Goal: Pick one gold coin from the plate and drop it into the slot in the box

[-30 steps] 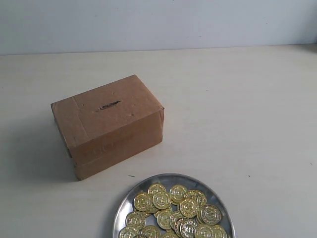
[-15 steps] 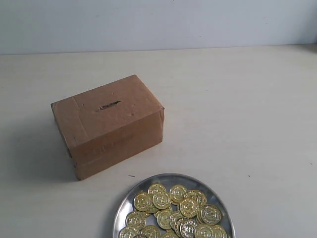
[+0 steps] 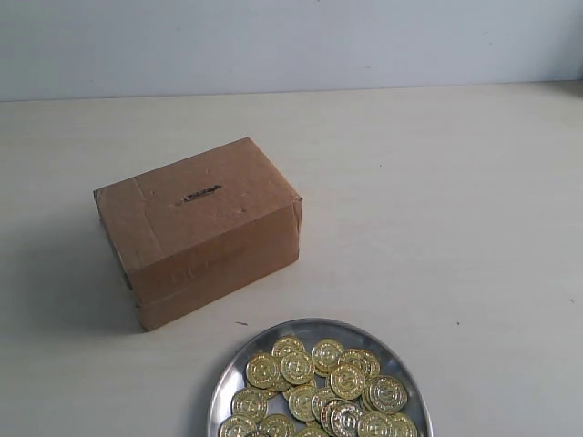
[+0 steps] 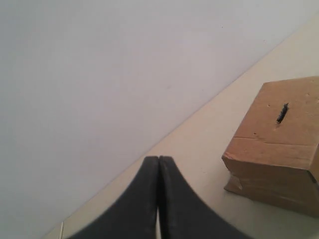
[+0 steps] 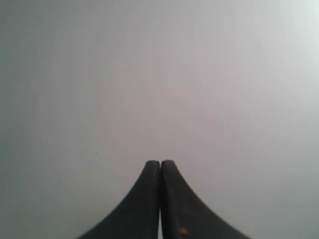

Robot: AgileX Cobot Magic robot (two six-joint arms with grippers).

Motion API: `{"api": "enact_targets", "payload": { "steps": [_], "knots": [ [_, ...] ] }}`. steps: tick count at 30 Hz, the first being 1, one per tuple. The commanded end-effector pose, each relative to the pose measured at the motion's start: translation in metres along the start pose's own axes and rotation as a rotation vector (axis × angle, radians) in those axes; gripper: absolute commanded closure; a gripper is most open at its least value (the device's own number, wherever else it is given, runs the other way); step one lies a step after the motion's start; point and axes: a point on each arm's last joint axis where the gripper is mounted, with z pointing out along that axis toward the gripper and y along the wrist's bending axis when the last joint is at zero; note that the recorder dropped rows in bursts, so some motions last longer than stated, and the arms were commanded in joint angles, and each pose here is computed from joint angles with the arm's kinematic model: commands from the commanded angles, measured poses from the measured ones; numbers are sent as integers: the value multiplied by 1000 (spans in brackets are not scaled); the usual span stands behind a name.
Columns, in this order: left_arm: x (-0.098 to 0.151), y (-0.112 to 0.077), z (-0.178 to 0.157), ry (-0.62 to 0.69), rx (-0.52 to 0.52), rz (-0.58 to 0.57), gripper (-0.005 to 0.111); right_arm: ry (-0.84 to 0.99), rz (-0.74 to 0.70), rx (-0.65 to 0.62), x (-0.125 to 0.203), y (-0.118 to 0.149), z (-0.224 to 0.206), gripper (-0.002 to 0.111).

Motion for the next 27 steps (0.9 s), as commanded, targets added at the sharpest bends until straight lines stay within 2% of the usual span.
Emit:
{"api": "enact_targets", "payload": {
  "steps": [1, 4, 7, 9, 12, 13, 14, 17, 20, 27],
  "knots": [
    [9, -5, 5, 28, 11, -5, 107, 0, 12, -1, 4, 0, 0, 108],
    [17, -8, 10, 64, 11, 6, 107, -28, 127, -32, 15, 2, 3, 108],
    [31, -6, 17, 113, -65, 106, 107, 19, 129, -38, 53, 1, 6, 108],
    [40, -4, 25, 87, -157, 153, 107, 105, 155, -26, 85, -1, 5, 108],
    [56, -6, 37, -15, -349, 267, 107, 254, 155, -5, 137, -4, -3, 108],
    [61, -8, 39, -33, -376, 288, 107, 289, 155, 0, 148, -5, -6, 108],
    [67, -12, 42, -30, -379, 321, 107, 337, 153, 7, 163, -6, -11, 108],
    [77, -19, 45, -3, -353, 326, 107, 389, 152, 15, 180, -7, -16, 108],
    [82, -23, 47, 50, -298, 318, 107, 443, 149, 28, 184, -8, -18, 108],
    [82, -23, 47, 57, -295, 345, 107, 437, 139, 24, 184, -8, -18, 108]
  ]
}}
